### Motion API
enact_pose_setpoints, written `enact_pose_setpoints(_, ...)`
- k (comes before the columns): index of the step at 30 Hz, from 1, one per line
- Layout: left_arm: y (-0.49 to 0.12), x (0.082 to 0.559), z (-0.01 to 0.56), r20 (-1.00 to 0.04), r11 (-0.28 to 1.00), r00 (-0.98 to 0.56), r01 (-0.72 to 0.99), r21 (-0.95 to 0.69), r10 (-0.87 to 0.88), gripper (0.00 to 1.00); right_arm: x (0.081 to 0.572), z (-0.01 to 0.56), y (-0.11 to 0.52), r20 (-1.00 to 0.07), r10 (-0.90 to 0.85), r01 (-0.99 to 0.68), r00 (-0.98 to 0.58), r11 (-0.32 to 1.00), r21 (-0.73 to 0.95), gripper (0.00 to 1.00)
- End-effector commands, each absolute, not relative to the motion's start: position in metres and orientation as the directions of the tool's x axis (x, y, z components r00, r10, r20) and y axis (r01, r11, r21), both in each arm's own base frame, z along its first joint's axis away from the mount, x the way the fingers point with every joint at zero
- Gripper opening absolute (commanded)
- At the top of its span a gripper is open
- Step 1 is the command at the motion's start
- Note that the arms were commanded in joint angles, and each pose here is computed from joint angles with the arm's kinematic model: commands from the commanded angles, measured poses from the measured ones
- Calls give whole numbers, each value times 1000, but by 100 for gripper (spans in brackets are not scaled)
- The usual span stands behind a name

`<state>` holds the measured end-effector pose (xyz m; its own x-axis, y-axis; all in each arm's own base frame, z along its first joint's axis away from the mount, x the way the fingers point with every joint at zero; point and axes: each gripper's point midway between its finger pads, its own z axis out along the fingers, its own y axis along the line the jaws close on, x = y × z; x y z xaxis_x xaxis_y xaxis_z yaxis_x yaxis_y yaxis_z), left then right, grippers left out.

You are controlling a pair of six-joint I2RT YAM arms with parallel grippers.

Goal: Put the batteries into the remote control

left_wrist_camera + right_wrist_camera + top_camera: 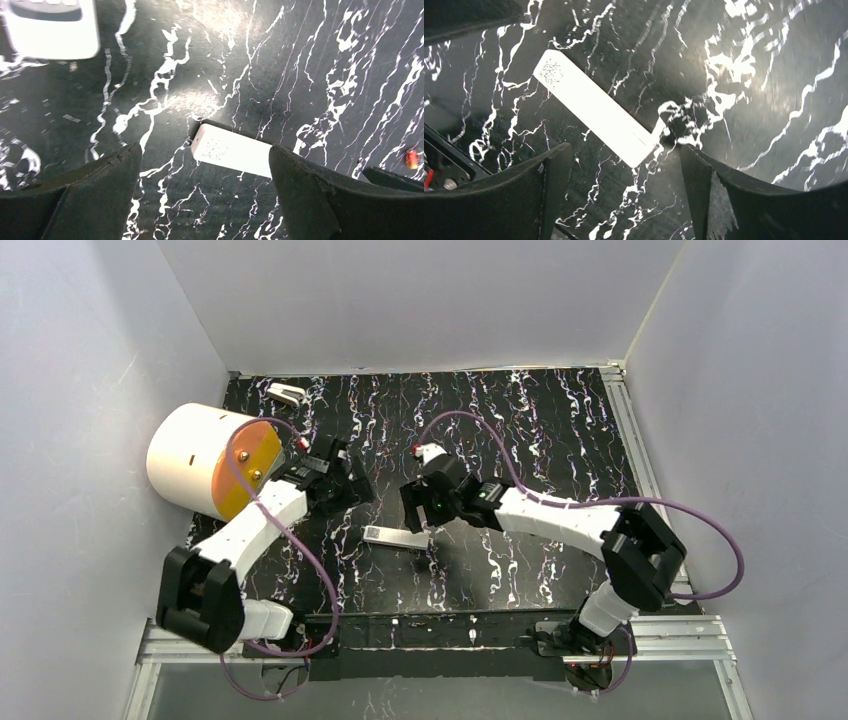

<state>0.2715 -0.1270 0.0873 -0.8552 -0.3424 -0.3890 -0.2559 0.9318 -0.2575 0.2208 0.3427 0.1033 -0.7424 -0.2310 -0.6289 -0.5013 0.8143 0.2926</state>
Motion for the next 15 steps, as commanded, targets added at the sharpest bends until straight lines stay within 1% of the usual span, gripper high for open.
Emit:
enact_pose_setpoints(1, -85, 260, 127, -525, 921, -758, -347, -179, -388, 98, 231, 115, 370, -700, -459, -744, -547, 650, 156, 90)
enact_pose_setpoints(4, -65, 251, 143, -590, 910, -702, -382, -162, -400, 98, 226, 100, 381, -665, -567, -812, -485, 575, 102, 90)
enact_pose_setpoints(6, -57, 245, 152, -621, 905, -672, -391, -165, -404, 98, 224, 91, 388, -637, -630, -844, -445, 532, 63, 88)
enact_pose_setpoints(10, -43, 237, 163, -657, 890, -625, -426, -163, -420, 98, 219, 69, 392, -552, -749, -893, -367, 449, -15, 84)
enact_pose_setpoints(15, -28, 229, 168, -696, 864, -566, -477, -161, -442, 98, 205, 55, 403, -506, -814, -939, -283, 343, -27, 83)
